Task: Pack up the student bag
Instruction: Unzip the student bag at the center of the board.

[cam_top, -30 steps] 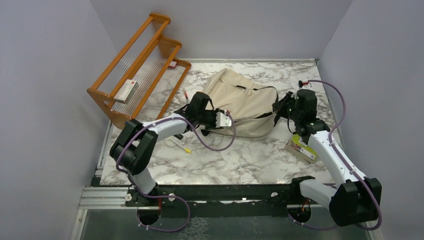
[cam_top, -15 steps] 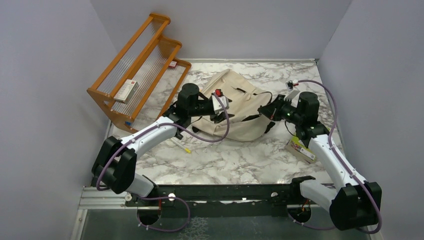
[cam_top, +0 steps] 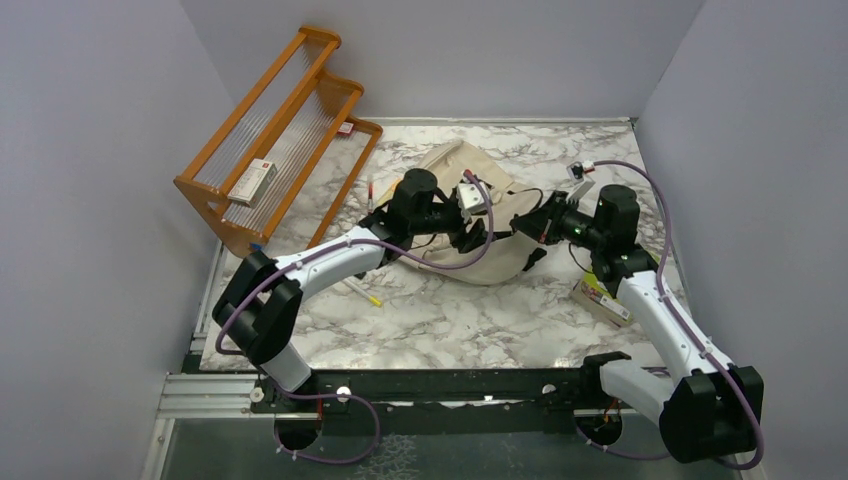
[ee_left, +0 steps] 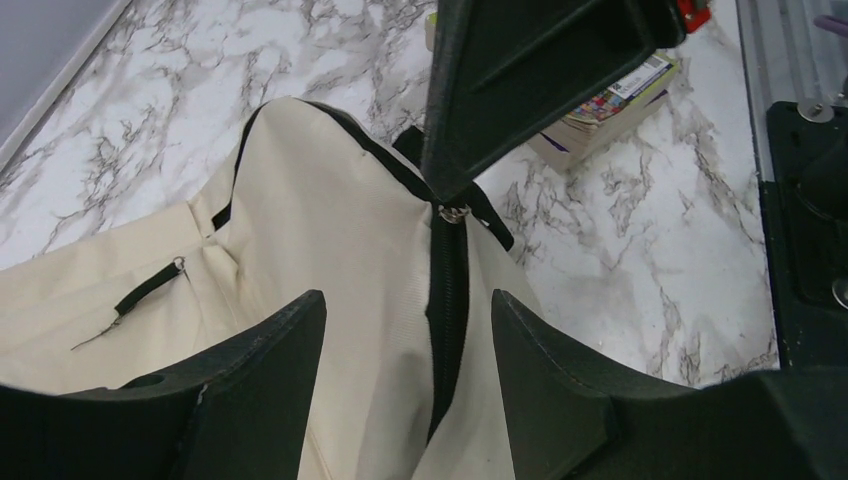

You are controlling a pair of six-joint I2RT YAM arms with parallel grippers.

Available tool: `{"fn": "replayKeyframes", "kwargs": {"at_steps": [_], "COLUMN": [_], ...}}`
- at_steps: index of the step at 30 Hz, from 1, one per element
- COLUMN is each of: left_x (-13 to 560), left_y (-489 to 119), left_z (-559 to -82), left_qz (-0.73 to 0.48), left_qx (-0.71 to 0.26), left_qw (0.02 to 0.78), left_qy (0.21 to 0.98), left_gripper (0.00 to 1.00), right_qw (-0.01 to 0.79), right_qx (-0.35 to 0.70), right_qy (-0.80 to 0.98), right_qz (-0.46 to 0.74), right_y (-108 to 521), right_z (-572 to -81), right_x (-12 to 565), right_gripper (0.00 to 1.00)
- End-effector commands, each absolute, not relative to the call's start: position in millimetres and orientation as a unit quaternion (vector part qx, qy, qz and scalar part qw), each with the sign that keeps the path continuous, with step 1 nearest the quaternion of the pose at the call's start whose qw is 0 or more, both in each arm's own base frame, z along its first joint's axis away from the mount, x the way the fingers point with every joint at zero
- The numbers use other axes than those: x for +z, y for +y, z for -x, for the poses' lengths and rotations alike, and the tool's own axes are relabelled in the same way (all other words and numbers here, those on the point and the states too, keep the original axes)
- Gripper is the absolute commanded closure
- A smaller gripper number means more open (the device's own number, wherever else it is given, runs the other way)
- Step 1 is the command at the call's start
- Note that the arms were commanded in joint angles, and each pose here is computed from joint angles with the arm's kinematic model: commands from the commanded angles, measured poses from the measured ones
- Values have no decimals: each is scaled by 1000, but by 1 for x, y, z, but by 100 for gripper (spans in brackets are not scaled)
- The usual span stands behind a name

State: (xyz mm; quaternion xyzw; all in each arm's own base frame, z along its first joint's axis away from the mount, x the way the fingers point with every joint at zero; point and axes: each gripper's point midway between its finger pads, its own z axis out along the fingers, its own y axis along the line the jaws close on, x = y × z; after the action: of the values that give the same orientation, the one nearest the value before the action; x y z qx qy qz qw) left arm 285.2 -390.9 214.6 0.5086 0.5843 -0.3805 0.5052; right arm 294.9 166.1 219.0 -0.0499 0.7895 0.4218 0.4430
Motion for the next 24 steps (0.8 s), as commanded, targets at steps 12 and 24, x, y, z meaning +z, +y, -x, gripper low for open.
{"fn": "replayKeyframes", "kwargs": {"at_steps": [12,24], "left_x": [203,191], "left_y": [-401,-402], "left_z": [-307,-294], "left_qz": [-508,-519], "left_qx": [-343,-355], "left_qw": [501,485], "left_qy": [611,608], "left_gripper": [40,40], "right_qw": [463,455], "right_qx": [436,433], "right_qy": [769,776], "right_qz": [70,59], "right_y": [169,168], "right_z": [-291,-294], "right_x": [230,228], "right_gripper": [99,100]}}
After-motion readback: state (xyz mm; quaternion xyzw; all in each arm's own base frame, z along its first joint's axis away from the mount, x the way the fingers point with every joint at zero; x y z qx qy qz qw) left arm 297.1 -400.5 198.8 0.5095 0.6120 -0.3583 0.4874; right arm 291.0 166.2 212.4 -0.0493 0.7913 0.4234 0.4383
